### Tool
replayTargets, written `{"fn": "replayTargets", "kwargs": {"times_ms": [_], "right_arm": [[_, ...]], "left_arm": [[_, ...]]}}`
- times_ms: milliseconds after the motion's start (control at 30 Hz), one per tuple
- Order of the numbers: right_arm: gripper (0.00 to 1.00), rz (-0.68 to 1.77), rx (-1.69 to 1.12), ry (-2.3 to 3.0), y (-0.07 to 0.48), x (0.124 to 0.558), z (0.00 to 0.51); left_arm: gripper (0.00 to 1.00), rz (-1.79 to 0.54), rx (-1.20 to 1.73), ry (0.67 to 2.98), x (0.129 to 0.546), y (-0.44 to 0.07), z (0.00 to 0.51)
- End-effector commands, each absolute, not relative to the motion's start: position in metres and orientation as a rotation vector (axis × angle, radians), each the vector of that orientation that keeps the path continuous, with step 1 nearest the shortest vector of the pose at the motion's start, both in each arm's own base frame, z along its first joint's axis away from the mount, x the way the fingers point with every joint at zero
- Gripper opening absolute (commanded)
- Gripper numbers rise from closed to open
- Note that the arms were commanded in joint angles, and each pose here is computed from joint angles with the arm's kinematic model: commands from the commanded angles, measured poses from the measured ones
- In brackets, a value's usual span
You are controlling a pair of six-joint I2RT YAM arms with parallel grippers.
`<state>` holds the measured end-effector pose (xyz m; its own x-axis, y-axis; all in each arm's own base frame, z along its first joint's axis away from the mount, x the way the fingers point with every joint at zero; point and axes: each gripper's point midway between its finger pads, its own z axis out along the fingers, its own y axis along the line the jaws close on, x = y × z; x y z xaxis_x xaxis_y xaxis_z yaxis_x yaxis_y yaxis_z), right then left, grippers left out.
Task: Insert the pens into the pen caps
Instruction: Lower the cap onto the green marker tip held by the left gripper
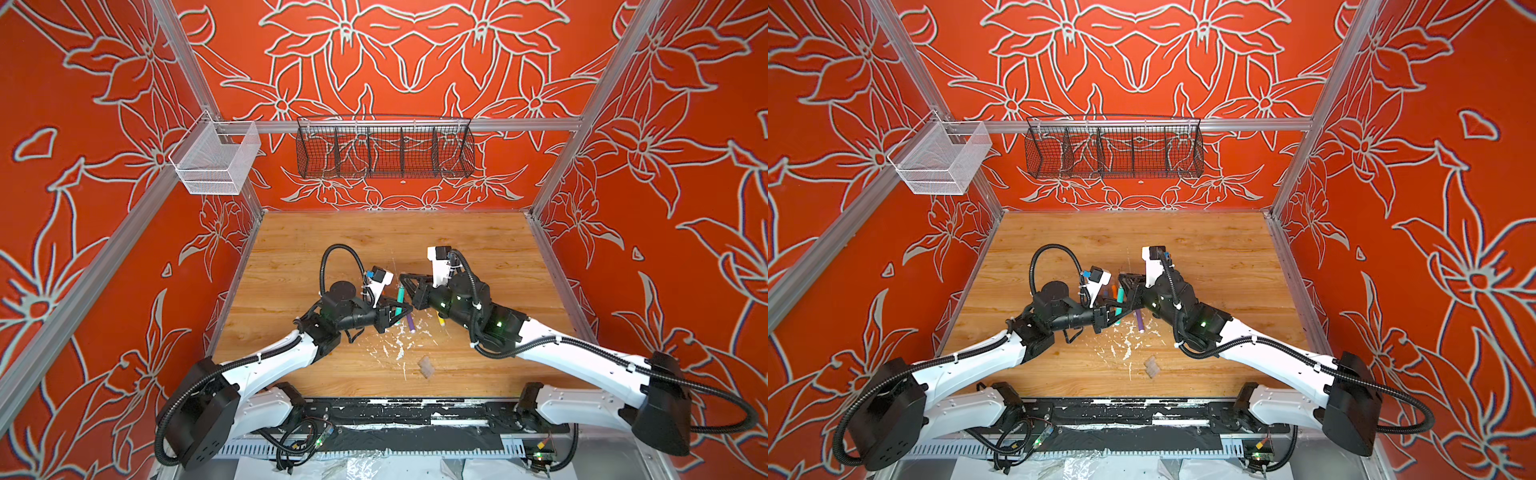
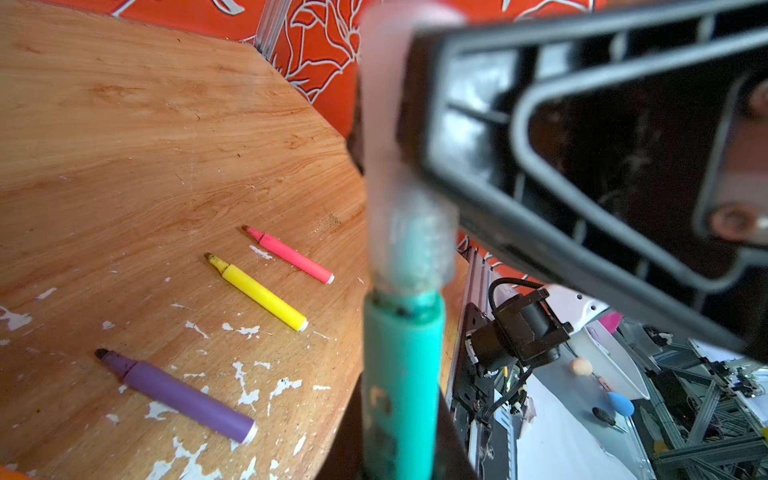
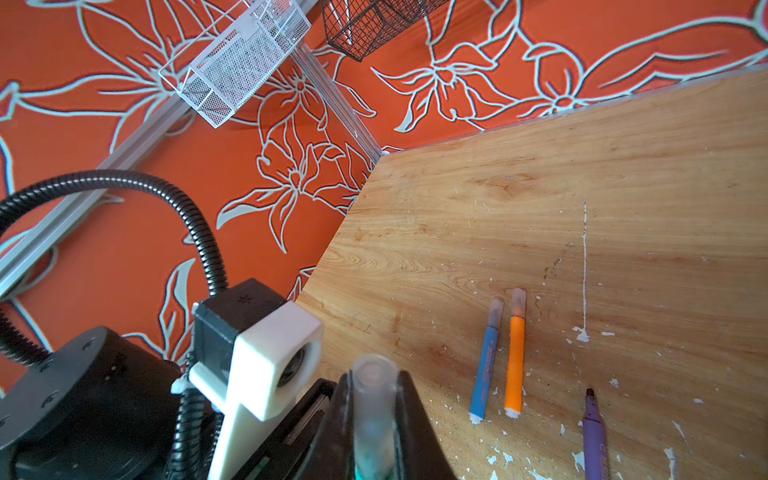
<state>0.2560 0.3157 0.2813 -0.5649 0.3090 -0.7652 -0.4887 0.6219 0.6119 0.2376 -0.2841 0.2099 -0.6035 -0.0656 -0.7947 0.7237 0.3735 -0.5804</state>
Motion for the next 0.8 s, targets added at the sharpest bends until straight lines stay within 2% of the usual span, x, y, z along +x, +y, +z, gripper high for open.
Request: {"fn": "replayTargets", "kwargs": {"times_ms": [0, 433, 567, 767], "right_arm": [[0.00, 1.186, -0.291, 1.886, 0.332, 0.228, 0.270], [0.01, 1.219, -0.333, 1.868, 0.330, 0.218, 0.262], [0.08, 1.230, -0.336, 1.882, 0.331, 0.217, 0.259], [0.32, 1.217, -0.324, 1.879, 0.325, 0.215, 0.261]], "left_arm": [[0.00, -1.326, 0.555, 1.718, 0.245, -0.281, 0.246], [0.00, -1.329, 0.546, 1.690, 0.244, -0.275, 0.252], [0.00, -1.296, 0.544, 1.693, 0.245, -0.272, 0.250], [0.00, -1.270, 0.557, 1.697, 0.246, -0.271, 0.248]]}}
